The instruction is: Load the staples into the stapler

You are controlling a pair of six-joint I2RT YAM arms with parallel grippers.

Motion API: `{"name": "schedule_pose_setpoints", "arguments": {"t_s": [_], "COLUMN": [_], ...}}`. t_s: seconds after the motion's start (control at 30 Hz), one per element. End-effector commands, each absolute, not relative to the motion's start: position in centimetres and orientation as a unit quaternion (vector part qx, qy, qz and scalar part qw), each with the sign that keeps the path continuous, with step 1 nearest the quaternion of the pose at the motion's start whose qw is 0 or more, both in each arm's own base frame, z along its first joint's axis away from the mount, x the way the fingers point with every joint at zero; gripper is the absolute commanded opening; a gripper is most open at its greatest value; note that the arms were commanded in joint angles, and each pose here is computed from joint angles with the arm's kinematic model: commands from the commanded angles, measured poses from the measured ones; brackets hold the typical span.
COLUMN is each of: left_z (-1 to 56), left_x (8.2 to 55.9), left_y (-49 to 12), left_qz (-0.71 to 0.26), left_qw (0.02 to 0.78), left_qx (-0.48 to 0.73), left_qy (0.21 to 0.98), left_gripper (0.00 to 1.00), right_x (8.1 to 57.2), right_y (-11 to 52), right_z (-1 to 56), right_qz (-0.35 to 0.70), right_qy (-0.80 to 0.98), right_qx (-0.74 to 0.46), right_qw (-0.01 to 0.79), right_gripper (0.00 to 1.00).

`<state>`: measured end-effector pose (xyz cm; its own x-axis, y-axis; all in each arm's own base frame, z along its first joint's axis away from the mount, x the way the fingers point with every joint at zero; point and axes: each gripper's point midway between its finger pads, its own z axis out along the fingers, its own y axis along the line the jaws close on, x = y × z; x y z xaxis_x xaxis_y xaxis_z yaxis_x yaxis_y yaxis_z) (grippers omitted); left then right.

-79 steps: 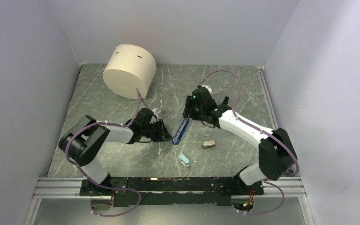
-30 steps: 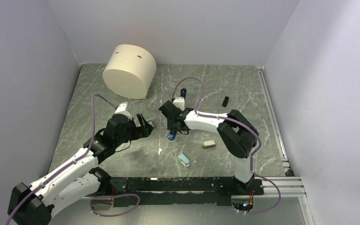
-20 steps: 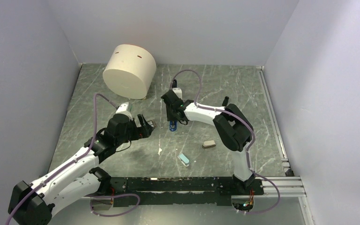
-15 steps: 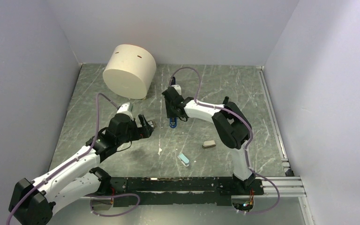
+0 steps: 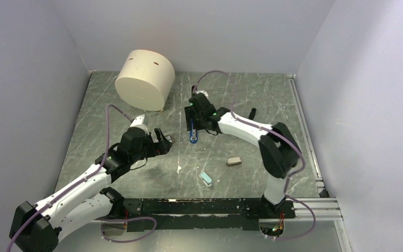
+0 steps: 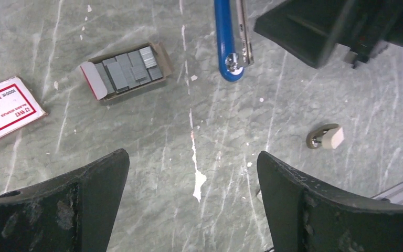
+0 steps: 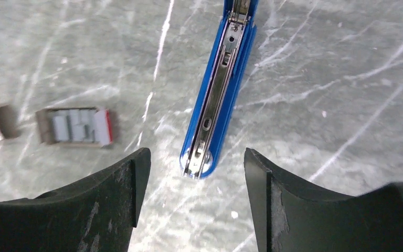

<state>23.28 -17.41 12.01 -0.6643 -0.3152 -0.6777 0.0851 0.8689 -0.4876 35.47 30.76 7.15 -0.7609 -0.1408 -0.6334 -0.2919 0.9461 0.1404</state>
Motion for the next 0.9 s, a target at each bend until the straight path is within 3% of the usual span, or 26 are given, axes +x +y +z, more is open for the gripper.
{"name": "schedule_pose_setpoints", "arguments": {"t_s": [0.0,0.57,0.87], "left_z": [14.0,16.8,14.6], "left_x": [23.0,22.5,23.0], "left_y": [-18.3,-18.4,-19.0], "left_qz": [-0.294,-0.328,-0.327], "left_qw": [0.422,0.47,0.442], "left_qx": [-0.059,-0.028,-0.051], "left_qy": [0.856,0.819,0.834], "left_gripper": [0.96,0.97,0.97], "right_x": [33.7,19.8,18.7], "right_y": [29.6,24.6,24.1], "right_z": [11.5,8.5,5.5], "right_qz": [0.151,0.214,0.187], "right_qy": [0.914,0.901,0.924], "right_qx": [-0.117,-0.216,-0.2], "right_qw": [0.359,0.309,0.269], "right_gripper": [0.69,0.72,0.69]}}
